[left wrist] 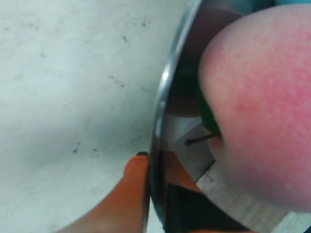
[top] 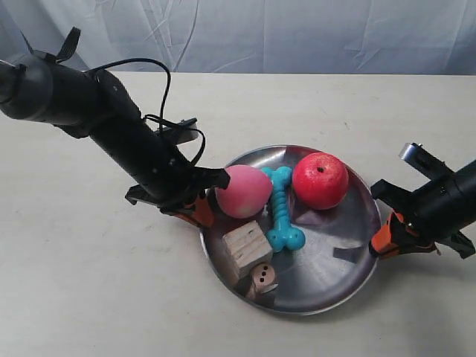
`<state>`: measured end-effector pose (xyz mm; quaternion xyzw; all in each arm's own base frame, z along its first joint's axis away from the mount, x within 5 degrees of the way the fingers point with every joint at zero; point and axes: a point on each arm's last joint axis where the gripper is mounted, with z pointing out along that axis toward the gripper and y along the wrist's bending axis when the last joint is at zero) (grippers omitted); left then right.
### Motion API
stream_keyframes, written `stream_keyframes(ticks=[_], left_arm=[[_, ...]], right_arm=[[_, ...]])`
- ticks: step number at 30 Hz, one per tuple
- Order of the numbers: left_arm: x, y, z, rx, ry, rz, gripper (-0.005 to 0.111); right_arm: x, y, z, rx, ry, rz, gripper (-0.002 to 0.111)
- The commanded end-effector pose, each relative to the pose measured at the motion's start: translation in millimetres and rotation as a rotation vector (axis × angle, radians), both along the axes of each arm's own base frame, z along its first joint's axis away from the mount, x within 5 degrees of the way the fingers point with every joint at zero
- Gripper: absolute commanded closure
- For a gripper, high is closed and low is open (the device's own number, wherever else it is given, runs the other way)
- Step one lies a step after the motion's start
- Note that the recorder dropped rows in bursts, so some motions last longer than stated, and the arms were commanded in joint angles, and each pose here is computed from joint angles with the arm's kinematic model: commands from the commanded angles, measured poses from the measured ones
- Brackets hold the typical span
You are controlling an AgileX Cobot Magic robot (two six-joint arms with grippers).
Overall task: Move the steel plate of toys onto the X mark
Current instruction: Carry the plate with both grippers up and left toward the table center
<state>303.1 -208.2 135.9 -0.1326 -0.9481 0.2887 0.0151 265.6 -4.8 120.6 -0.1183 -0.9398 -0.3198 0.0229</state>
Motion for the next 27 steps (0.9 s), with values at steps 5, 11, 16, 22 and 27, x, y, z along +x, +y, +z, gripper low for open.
stream_keyframes(ticks=[5, 11, 16, 22, 27], left_arm=[[2, 8, 20, -0.108, 0.118, 0.021, 0.107], [16, 35, 21, -0.100, 0.105, 0.081, 0.107], [25, 58, 23, -0.098, 0.105, 0.124, 0.107], [37, 88, 24, -0.111, 0.092, 0.199, 0.107], [64, 123, 35, -0.113, -0.014, 0.328, 0.107]], right_arm=[[29, 43, 10, 0.229, 0.043, -0.036, 0.109], [51, 55, 24, 0.243, 0.012, -0.016, 0.109], [67, 68, 31, 0.237, 0.003, 0.000, 0.109], [94, 109, 30, 0.247, 0.012, 0.068, 0.109], [123, 139, 34, 0.275, -0.041, 0.086, 0.109]])
